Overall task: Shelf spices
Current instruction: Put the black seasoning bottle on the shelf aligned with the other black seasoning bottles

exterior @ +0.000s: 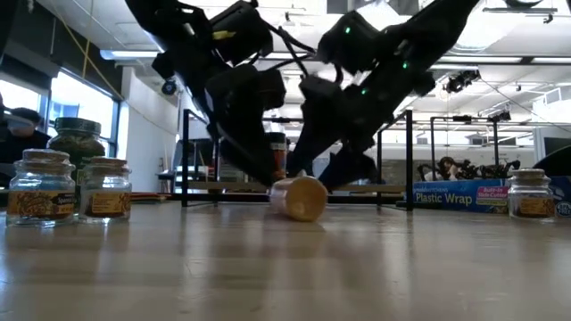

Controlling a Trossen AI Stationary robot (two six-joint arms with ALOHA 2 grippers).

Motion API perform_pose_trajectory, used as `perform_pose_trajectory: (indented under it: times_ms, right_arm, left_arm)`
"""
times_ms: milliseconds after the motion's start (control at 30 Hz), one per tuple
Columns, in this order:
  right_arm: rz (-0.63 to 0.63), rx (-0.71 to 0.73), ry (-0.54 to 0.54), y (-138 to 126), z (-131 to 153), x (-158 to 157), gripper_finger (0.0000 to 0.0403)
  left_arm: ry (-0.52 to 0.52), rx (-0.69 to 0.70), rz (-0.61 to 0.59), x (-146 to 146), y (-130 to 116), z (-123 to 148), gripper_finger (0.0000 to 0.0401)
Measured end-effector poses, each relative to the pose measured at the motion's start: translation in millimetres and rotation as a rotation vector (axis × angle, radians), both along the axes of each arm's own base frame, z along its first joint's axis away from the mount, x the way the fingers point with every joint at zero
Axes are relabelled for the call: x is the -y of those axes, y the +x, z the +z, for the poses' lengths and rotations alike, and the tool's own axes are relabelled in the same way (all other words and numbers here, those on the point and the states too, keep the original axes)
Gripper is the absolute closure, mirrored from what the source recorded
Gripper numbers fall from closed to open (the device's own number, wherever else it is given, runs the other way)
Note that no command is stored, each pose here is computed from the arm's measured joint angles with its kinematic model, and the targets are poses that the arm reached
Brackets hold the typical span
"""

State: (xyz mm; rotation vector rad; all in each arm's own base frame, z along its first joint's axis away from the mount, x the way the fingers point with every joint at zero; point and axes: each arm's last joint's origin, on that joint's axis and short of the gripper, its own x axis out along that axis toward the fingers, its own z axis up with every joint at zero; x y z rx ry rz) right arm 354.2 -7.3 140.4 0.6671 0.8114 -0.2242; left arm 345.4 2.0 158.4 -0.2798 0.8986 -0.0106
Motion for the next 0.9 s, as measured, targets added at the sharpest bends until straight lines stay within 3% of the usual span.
perform_pose_trajectory:
  times_ms: [300,433,533,700,800,900]
  right_arm:
    - [-0.002,-0.043,0.034,5.9,-27.2,2.0,0.01]
    - [0.047,-0.055,-0.02,6.3,-33.1,-0.4,0.0119]
    - [0.066,-0.048,-0.088,6.0,-30.1,-4.5,0.0163]
    - [0.165,0.023,-0.197,8.1,-21.2,-13.0,0.0252]
    - [0.268,0.185,-0.267,17.4,-9.9,-20.5,0.0267]
    - [0.413,0.415,-0.307,26.9,6.6,-30.9,0.0267]
  left_arm:
    - [0.023,0.019,-0.04,0.6,9.6,-18.6,0.0151]
    - [0.043,0.045,-0.058,4.2,8.7,-10.8,0.0151]
    - [0.078,0.037,-0.038,8.7,-0.6,8.2,0.0151]
    - [0.254,0.036,0.039,25.9,-34.9,58.6,0.0151]
    - [0.332,0.075,0.069,37.1,-59.3,88.2,0.0151]
    - [0.339,0.139,0.002,50.2,-75.5,107.8,0.0151]
